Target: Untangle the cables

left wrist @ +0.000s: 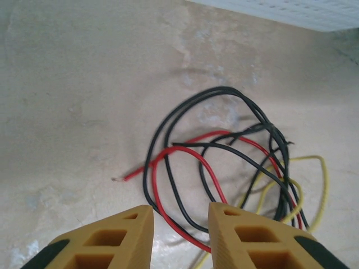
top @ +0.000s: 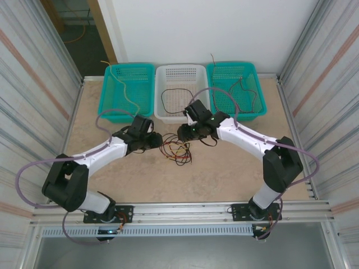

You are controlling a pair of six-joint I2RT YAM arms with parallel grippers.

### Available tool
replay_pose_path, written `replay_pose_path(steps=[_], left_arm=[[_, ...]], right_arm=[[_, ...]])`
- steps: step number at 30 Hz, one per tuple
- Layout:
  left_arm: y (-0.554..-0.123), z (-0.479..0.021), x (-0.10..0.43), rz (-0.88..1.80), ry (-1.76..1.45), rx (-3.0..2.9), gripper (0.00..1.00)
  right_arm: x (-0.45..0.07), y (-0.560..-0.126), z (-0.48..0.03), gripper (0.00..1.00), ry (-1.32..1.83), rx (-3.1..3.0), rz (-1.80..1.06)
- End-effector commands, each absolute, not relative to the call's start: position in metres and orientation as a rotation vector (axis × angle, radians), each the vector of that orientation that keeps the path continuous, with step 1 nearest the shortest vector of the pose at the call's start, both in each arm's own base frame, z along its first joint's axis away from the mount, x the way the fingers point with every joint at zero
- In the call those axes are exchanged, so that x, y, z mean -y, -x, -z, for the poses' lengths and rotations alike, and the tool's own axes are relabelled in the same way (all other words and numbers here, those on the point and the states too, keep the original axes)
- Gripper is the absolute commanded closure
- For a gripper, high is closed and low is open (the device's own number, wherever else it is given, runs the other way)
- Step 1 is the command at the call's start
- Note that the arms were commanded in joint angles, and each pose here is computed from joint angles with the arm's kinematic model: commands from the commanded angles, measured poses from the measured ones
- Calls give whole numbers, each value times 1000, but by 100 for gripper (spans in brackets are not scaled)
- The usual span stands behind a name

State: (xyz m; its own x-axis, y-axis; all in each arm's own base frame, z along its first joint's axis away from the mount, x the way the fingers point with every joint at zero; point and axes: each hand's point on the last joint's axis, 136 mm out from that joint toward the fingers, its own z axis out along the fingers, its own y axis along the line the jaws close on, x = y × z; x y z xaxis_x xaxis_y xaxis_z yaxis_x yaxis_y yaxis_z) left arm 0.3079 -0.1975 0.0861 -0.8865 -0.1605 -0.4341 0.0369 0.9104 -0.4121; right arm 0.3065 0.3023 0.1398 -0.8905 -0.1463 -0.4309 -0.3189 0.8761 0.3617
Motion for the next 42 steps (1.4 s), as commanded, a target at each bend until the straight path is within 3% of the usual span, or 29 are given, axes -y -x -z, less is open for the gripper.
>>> replay_pose_path(steps=[1,8,31,38,42], left_arm=[[-320,-85,197,552,99,-2573,68],[-324,-73,201,559,89,-2574,60],[-367,-49,211,466,13,-2541,66],[-371,-36,213,436,-9,-2574,73],[-366,-39,213,452,-11,-2572,93]], right_arm=[[-311,-307,-115,58,394,-2699,-560],[-321,-276,-80,62,441,-2780,-540],[-301,-245,-65,72,417,-2841,-539],[-297,-242,-70,72,420,-2829,-546],[-296,-244,-78,72,412,-2805,-548]])
